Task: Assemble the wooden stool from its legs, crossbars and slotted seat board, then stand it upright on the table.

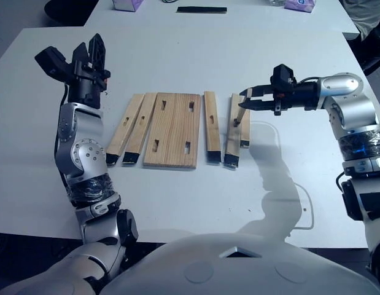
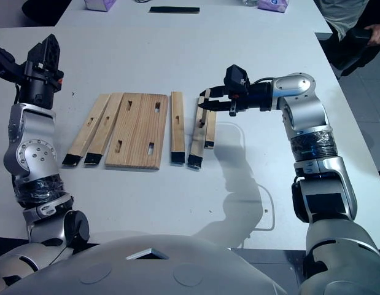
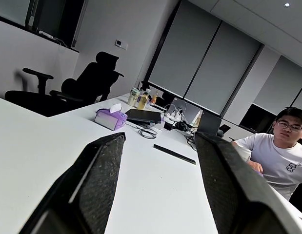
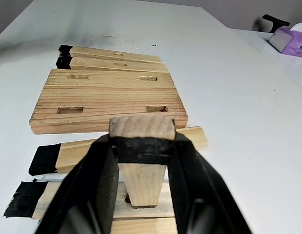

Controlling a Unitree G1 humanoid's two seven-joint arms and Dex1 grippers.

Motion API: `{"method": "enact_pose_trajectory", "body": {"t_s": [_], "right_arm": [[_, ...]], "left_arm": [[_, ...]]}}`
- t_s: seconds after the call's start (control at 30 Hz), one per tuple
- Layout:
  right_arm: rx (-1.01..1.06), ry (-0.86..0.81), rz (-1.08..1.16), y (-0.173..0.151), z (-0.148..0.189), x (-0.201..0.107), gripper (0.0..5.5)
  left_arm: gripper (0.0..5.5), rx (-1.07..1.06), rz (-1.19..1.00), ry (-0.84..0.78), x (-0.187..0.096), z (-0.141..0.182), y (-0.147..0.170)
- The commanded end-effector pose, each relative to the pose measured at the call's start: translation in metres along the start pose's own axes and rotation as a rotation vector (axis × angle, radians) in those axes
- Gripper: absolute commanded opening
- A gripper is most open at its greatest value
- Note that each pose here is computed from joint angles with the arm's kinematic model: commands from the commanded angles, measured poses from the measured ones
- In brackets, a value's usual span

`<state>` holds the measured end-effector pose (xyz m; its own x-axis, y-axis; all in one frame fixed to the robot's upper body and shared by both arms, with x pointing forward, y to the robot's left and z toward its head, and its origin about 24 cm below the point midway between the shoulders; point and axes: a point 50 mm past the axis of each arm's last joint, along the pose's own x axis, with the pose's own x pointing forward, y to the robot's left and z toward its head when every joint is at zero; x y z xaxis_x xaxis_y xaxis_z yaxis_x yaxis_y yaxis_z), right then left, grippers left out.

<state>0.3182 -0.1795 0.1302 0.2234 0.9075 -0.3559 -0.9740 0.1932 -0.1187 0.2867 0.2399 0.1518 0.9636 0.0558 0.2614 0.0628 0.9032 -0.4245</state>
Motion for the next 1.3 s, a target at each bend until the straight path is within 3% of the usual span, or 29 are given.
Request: {"method": "enact_pose_trajectory", "body": {"t_s": [0.03, 1.1, 1.3], "right_arm": [[0.016, 0.009, -0.009, 0.002, -0.007, -0.002, 1.31], [0.003, 0.008, -0.013, -0.002, -0.005, 0.002, 1.31], [0.173, 0.089, -0.001, 0.005, -0.044, 0.016, 1.31]], "left_arm": [[2.62, 0.026, -0.012, 0.034, -0.001, -0.007, -0.001], [2.62, 0.001, -0.043, 0.119, -0.012, -0.033, -0.003], [2.62, -0.010, -0.074, 0.125, -0.013, -0.035, -0.008]]}}
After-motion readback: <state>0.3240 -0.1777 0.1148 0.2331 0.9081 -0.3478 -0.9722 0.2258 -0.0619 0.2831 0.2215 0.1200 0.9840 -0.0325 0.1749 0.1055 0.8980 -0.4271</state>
